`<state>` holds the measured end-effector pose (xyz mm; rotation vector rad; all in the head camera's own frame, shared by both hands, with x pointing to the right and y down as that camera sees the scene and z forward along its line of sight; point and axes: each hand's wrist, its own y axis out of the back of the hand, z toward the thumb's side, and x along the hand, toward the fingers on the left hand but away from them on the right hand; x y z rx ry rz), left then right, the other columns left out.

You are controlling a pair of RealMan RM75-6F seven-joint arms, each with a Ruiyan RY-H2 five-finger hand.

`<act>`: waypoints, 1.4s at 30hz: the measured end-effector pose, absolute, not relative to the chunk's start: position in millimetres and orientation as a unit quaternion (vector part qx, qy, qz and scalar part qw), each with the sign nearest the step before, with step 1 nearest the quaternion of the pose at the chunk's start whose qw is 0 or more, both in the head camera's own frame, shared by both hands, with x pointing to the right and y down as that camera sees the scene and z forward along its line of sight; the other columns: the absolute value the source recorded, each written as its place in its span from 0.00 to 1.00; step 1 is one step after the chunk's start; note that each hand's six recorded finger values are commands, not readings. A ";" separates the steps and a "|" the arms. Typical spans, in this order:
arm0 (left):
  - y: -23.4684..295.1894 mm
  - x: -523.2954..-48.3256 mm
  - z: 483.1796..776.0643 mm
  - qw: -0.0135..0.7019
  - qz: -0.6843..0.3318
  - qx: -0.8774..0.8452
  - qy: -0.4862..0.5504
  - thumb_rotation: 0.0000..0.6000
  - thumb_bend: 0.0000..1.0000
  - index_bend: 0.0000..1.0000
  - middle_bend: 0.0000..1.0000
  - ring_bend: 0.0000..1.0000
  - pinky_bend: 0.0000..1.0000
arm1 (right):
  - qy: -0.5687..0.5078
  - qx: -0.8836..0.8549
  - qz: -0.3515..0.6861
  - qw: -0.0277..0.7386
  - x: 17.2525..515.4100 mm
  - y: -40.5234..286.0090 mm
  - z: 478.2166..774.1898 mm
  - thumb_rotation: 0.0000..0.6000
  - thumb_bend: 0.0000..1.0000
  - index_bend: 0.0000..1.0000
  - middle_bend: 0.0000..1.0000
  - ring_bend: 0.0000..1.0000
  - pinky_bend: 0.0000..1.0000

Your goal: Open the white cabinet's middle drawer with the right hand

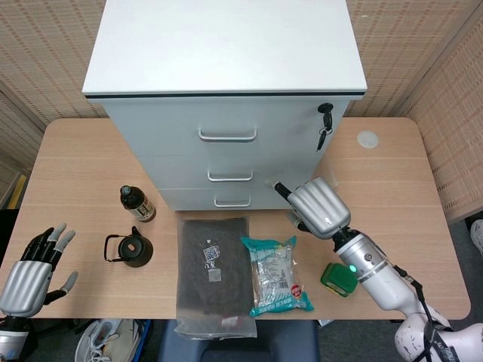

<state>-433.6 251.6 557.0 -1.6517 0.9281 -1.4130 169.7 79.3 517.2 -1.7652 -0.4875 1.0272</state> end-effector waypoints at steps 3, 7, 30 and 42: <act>251.7 -434.3 557.3 0.379 -0.554 -0.646 0.364 1.00 0.32 0.09 0.00 0.03 0.11 | -0.197 -0.731 0.416 0.504 155.5 77.6 517.1 1.00 0.35 0.18 0.93 0.97 0.86; 252.0 -434.9 558.0 0.378 -0.555 -0.646 0.363 1.00 0.32 0.09 0.00 0.03 0.11 | -0.193 -0.735 0.408 0.506 143.8 77.4 518.7 1.00 0.35 0.18 0.93 0.97 0.86; 251.8 -438.3 560.1 0.374 -0.555 -0.647 0.365 1.00 0.32 0.09 0.00 0.03 0.11 | -0.187 -0.711 0.420 0.532 117.3 63.6 539.4 1.00 0.35 0.18 0.93 0.97 0.86; 252.5 -438.5 560.2 0.375 -0.554 -0.646 0.366 1.00 0.32 0.09 0.00 0.03 0.11 | -0.172 -0.713 0.425 0.530 111.5 69.1 542.5 1.00 0.35 0.18 0.93 0.97 0.86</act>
